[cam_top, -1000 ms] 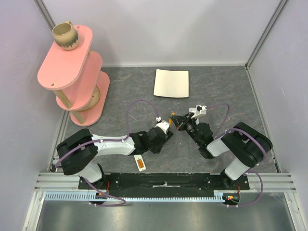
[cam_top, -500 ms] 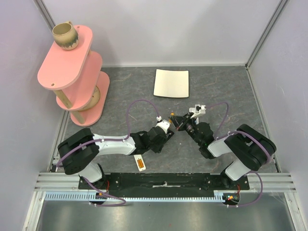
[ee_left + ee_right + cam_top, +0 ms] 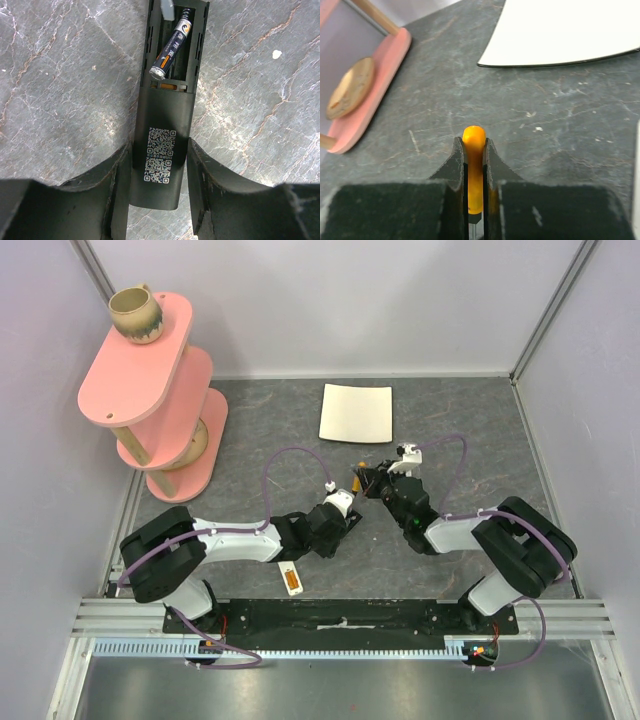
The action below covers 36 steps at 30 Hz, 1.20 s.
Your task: Unload the batteries from the remote control
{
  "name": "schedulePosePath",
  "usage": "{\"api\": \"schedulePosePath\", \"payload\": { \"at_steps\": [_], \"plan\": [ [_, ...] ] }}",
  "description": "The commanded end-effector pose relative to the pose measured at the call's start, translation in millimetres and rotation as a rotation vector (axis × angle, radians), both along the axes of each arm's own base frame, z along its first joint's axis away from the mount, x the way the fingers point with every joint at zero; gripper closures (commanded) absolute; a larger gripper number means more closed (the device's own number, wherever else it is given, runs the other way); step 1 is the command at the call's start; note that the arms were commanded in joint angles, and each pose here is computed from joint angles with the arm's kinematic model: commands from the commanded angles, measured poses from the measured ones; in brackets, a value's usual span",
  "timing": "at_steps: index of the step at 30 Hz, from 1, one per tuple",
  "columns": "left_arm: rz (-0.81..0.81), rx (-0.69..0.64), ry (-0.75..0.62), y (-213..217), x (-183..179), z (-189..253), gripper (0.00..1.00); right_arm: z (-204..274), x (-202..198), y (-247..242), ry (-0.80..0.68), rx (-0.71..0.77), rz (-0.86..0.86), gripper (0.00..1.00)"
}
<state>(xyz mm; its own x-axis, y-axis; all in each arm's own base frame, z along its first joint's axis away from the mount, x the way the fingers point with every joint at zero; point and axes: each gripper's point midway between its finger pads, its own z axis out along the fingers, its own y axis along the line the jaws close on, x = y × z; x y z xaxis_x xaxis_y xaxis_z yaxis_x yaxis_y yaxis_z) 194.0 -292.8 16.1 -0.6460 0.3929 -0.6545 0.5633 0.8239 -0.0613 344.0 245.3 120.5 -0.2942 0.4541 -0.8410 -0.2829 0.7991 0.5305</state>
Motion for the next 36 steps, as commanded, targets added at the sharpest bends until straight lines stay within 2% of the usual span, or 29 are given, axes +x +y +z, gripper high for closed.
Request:
{"api": "schedulePosePath", "payload": {
  "at_steps": [1, 12, 20, 36],
  "plan": [
    [0.013, 0.101, 0.111, 25.5, -21.5, -30.8, 0.98, -9.7, 10.4, -17.3, 0.008, -0.114, -0.088, 1.00],
    [0.013, 0.106, 0.122, 26.3, -23.3, -35.0, 0.98, -35.2, 4.1, -20.9, 0.038, -0.135, -0.081, 1.00],
    [0.014, 0.108, 0.125, 26.8, -24.0, -35.9, 0.98, -36.9, 5.1, -18.1, 0.038, -0.135, -0.072, 1.00],
    [0.016, 0.103, 0.131, 25.2, -24.3, -38.2, 0.98, -28.4, -12.3, 23.3, 0.072, 0.048, 0.121, 1.00]
  ]
}}
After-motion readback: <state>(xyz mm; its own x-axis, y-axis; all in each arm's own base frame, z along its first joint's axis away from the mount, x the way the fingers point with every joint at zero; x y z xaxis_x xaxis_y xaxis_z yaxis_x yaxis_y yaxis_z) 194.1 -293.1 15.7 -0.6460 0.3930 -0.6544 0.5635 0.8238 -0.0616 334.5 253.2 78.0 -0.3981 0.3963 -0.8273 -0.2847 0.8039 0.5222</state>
